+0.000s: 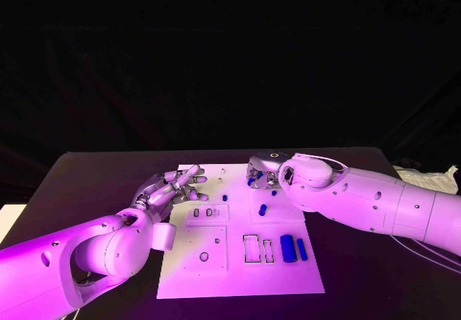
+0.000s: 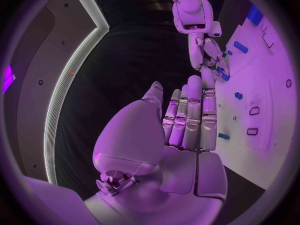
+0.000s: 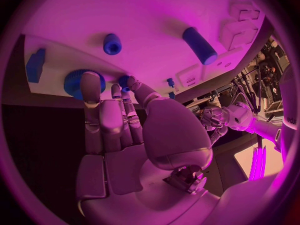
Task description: Assemble the parts on the task board
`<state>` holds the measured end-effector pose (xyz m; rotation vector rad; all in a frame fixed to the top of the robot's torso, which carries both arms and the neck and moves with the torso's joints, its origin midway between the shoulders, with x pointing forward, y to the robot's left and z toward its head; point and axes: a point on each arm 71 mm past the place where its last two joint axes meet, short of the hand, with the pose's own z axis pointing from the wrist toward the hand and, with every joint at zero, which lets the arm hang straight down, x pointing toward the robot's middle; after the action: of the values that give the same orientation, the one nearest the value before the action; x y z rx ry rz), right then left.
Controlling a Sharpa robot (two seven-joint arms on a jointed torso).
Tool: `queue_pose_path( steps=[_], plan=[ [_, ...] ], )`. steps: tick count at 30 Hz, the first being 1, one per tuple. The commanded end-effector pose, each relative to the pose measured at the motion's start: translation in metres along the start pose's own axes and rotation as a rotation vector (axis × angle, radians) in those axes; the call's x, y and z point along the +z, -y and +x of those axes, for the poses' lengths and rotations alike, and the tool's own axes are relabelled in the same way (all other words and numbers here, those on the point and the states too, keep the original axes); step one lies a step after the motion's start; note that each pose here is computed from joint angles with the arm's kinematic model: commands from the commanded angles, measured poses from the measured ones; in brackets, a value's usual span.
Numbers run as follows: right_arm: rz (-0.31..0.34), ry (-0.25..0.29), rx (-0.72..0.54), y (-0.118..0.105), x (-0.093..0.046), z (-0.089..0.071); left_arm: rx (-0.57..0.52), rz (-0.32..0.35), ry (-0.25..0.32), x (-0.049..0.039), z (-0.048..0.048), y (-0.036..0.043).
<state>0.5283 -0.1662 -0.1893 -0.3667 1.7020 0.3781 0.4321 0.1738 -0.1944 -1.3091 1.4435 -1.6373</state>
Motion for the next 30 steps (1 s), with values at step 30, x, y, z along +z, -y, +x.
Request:
queue_pose_path(
  steps=[30],
  plan=[
    [-0.003,0.252,0.113,-0.012,-0.001,-0.019,-0.009,-0.004,-0.009,0.0019,0.0019,-0.0004]
  ],
)
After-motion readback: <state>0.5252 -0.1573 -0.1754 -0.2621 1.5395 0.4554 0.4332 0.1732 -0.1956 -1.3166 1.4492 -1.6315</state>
